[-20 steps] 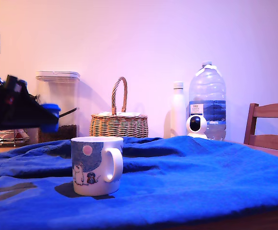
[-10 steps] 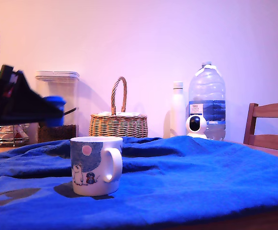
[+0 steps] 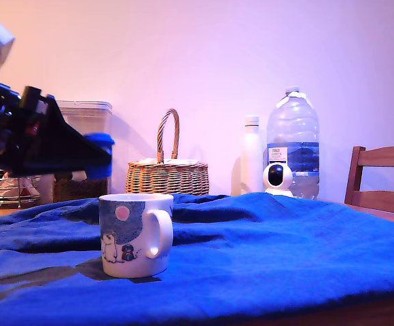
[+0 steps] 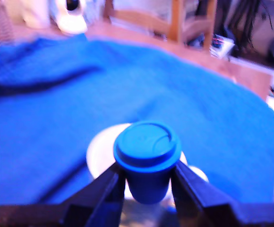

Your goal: Pick up the coffee capsules on the table and drop them inside the coffee cup

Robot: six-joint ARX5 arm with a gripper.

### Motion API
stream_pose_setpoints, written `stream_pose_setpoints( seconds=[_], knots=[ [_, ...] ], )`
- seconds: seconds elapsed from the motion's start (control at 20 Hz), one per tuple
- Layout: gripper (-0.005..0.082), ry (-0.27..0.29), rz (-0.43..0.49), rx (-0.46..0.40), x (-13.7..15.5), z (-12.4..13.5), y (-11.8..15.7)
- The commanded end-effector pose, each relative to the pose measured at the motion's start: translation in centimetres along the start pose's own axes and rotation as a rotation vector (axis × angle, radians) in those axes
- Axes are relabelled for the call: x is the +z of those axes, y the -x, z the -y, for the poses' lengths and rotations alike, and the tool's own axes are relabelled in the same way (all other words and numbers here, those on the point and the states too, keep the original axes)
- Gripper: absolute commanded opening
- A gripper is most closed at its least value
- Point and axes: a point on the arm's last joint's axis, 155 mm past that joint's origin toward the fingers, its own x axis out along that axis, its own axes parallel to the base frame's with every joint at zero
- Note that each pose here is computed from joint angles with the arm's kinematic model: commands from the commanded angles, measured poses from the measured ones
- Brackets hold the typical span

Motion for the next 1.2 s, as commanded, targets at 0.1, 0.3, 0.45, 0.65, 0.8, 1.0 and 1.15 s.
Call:
stream_pose_setpoints(
  seconds=[0.1,0.3,0.45,0.65,0.8,1.0,1.15],
  knots=[
    [0.0191,-0.045,-0.035,-0.006,2.6,0.8,-1.5],
    [0.0191,-0.049,-0.135,0.008,2.2,0.7,-2.9],
    [0.0191,-0.051,-0.216,0.023,1.6,0.0,-4.0],
    [0.0191,-0.045,-0.304,0.04,0.4,-0.9,-4.8],
    [0.0191,-0.054,-0.313,0.048,0.4,-1.0,-4.8],
    [0.0191,-0.047,-0.344,0.047,-0.4,-1.0,-4.5],
    [0.0191,-0.042,-0.356,0.047,-0.6,-1.0,-4.4]
  ],
)
